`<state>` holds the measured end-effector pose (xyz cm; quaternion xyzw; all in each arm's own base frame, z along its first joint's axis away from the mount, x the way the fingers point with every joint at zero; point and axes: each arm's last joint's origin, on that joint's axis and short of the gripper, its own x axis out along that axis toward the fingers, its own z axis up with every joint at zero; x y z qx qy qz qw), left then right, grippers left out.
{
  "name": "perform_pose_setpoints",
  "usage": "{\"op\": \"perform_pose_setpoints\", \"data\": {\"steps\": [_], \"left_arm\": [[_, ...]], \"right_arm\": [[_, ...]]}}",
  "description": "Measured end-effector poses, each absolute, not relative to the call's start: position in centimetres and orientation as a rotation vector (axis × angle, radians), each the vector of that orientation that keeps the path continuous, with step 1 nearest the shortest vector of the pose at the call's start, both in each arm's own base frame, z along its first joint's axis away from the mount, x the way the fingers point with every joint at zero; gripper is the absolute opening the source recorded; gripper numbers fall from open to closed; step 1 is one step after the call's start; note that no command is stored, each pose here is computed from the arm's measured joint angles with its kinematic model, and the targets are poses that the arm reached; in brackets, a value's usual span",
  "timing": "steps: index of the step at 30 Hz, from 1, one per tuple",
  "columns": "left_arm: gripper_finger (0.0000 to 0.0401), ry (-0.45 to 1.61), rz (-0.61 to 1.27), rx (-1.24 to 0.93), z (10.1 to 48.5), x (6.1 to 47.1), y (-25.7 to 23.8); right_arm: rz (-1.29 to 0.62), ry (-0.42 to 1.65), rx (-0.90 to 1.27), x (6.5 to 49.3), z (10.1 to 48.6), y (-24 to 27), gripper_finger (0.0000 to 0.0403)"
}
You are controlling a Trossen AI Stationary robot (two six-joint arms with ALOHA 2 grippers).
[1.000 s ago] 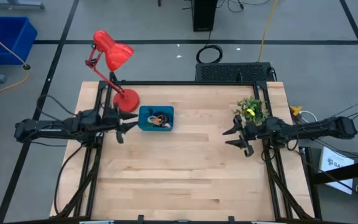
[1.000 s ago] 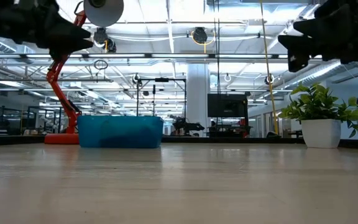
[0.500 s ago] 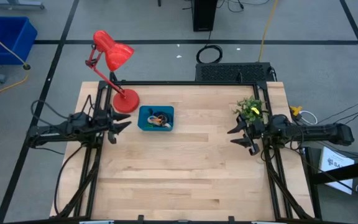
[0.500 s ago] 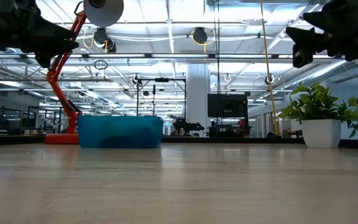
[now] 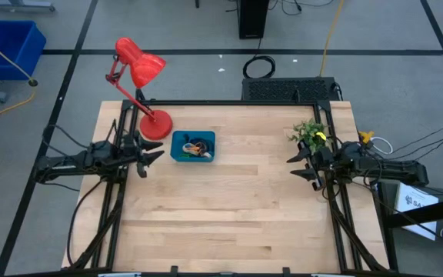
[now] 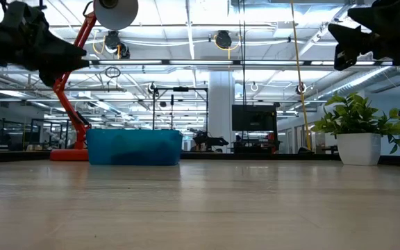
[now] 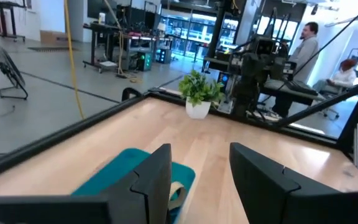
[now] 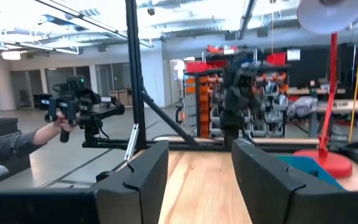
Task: Pick and place rubber bands into bin
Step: Return to Home Position
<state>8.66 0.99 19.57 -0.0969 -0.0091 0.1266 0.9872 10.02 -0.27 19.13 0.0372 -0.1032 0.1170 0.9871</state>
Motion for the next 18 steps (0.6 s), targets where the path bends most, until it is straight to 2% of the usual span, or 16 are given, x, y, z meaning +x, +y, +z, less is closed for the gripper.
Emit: {"op": "perform_pose_setpoints", "data": {"steps": [5,18], "left_arm": [[0.0170,-0.008,0.247,-0.216,18.0,9.2,1.0],[0.0170,-0.013,0.255,-0.200,17.3,9.4,1.0]], "right_arm": [[0.235,-0.232,0.063,9.8,19.3,-0.2,0.0172],[0.235,-0.258,0.044,9.2,19.4,-0.2,0.0172]]}}
